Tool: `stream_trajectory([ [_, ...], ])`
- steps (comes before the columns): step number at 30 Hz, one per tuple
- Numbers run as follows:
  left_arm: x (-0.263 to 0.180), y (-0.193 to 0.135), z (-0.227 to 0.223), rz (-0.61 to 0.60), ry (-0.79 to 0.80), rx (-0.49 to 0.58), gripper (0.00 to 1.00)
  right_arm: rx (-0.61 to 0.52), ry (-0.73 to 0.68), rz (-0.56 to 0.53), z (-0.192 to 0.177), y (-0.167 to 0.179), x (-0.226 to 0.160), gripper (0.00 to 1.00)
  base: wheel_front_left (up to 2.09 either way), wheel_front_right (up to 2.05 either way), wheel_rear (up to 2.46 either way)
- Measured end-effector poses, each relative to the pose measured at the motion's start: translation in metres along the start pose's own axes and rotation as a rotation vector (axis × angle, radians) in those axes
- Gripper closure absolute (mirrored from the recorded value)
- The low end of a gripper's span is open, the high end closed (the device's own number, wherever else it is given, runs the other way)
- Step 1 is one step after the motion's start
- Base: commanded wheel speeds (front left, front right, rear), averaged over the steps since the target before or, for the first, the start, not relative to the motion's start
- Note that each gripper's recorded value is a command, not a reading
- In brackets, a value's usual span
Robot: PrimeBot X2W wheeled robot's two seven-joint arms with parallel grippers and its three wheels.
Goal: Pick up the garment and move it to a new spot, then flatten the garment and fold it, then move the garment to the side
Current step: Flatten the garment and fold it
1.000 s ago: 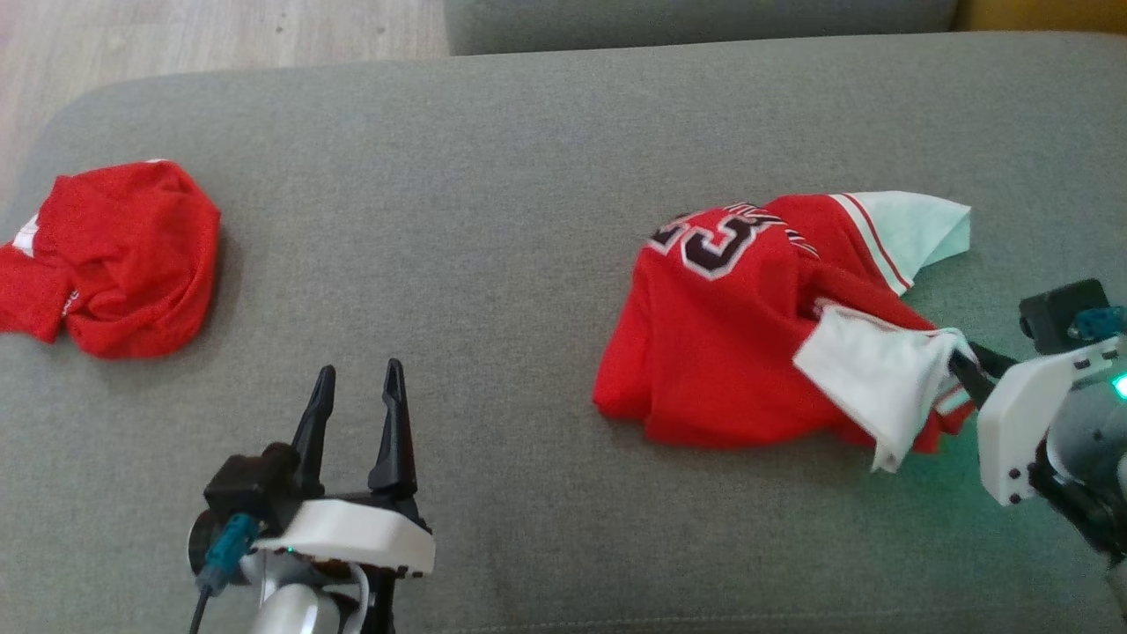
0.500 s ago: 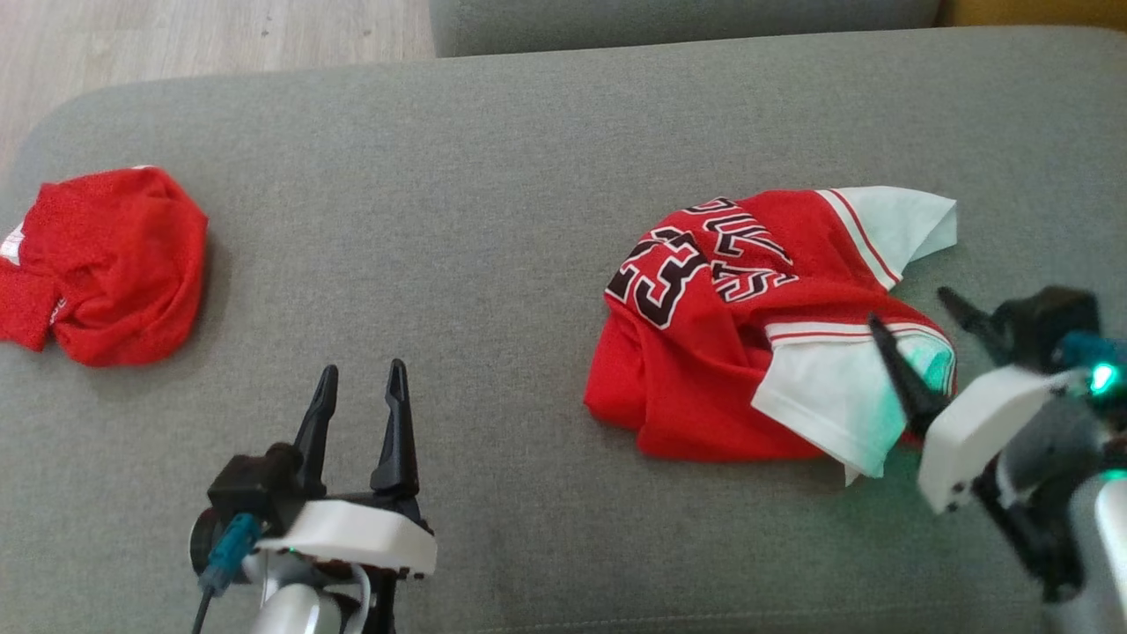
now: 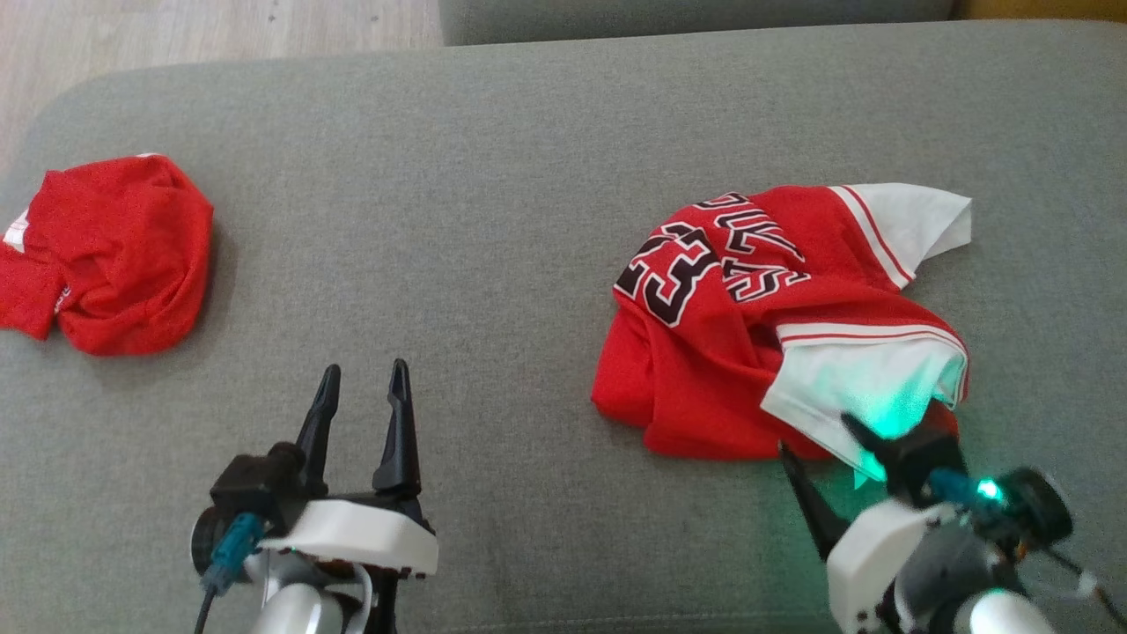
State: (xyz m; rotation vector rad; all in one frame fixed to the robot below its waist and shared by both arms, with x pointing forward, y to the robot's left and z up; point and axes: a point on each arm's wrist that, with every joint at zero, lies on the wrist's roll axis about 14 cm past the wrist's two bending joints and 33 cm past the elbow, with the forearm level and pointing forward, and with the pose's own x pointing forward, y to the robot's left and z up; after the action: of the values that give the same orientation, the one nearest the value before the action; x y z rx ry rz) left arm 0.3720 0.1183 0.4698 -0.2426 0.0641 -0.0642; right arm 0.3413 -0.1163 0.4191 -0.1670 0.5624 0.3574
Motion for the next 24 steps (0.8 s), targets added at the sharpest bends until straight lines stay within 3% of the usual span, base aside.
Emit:
stream_trajectory([
  [4, 0.001, 0.001, -0.002, 0.002, 0.007, 0.000, 0.00, -0.001, 0.053, -0.033, -0.024, -0.002, -0.005, 0.00, 0.00, 0.00, 0.00],
  [12, 0.004, -0.003, -0.006, -0.010, 0.018, -0.001, 0.00, -0.041, 0.066, -0.128, -0.029, -0.025, -0.009, 0.00, 0.00, 0.00, 0.00],
  [20, 0.007, -0.004, -0.010, -0.013, 0.029, -0.003, 0.00, 0.208, 0.112, -0.199, -0.051, -0.042, -0.018, 0.00, 0.00, 0.00, 0.00],
  [24, 0.009, -0.006, -0.015, -0.021, 0.042, -0.006, 0.00, 0.256, 0.171, -0.193, -0.066, -0.041, -0.016, 0.00, 0.00, 0.00, 0.00],
])
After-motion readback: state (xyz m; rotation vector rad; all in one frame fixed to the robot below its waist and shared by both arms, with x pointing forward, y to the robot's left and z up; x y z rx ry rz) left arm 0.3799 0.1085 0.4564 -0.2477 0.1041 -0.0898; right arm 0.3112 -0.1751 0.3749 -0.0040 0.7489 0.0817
